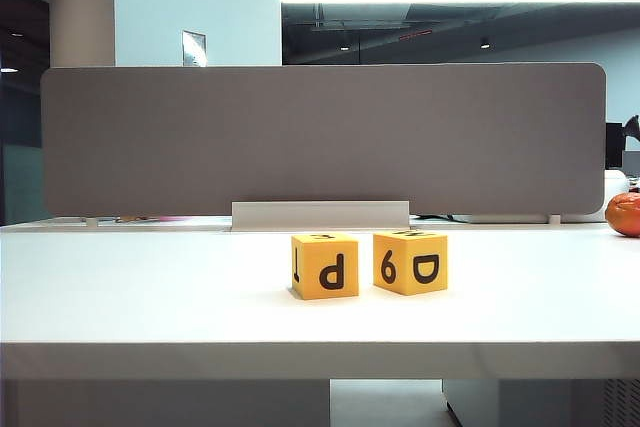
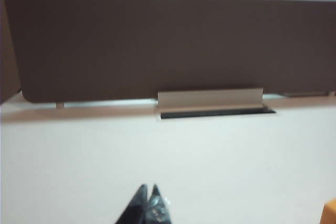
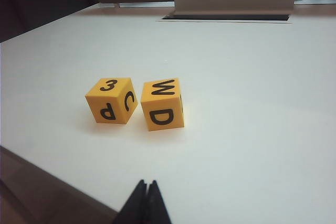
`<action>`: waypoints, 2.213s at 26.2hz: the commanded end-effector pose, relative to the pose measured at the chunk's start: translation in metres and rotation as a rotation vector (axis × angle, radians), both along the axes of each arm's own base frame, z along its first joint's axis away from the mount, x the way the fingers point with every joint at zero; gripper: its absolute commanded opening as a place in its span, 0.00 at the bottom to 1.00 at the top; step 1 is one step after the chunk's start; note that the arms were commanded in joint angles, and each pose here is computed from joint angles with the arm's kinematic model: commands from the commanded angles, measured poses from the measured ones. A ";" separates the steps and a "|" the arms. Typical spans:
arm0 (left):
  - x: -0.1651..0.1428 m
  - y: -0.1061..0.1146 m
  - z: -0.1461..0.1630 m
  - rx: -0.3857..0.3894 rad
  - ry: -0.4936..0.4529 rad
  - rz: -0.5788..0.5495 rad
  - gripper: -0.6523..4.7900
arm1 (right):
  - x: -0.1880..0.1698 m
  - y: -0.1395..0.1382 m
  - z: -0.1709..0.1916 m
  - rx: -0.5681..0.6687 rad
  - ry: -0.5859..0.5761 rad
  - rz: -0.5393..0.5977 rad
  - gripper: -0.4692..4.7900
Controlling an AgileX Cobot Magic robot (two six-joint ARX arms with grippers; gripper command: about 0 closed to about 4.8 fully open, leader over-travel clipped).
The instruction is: Stack one letter block on top of another letter block.
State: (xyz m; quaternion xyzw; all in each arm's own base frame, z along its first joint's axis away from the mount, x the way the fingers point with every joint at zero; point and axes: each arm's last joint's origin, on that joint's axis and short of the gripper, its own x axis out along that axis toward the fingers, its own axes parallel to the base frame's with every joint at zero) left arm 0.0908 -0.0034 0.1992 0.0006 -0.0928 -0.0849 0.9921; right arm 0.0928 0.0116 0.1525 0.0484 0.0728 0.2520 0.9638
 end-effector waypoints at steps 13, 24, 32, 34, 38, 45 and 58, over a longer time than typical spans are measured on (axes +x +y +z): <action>0.013 -0.004 0.058 0.025 -0.009 -0.128 0.11 | 0.000 0.000 0.000 0.000 -0.010 -0.001 0.08; 0.091 -0.018 0.076 0.027 0.240 -0.428 0.11 | 0.000 0.000 0.000 0.000 -0.010 -0.001 0.08; 0.145 -0.068 0.072 0.047 0.388 -0.558 0.11 | 0.000 0.000 0.000 0.000 -0.010 -0.002 0.08; 0.157 -0.084 0.068 0.059 0.424 -0.604 0.11 | 0.000 0.000 0.000 0.000 -0.010 -0.002 0.08; 0.180 -0.106 0.057 0.071 0.493 -0.654 0.11 | 0.000 0.000 0.000 0.000 -0.010 -0.002 0.08; 0.211 -0.135 0.050 0.140 0.634 -0.651 0.11 | 0.000 0.000 0.000 0.000 -0.010 -0.002 0.08; 0.255 -0.186 0.042 0.244 0.749 -0.700 0.11 | 0.000 0.000 0.000 -0.001 -0.010 -0.006 0.08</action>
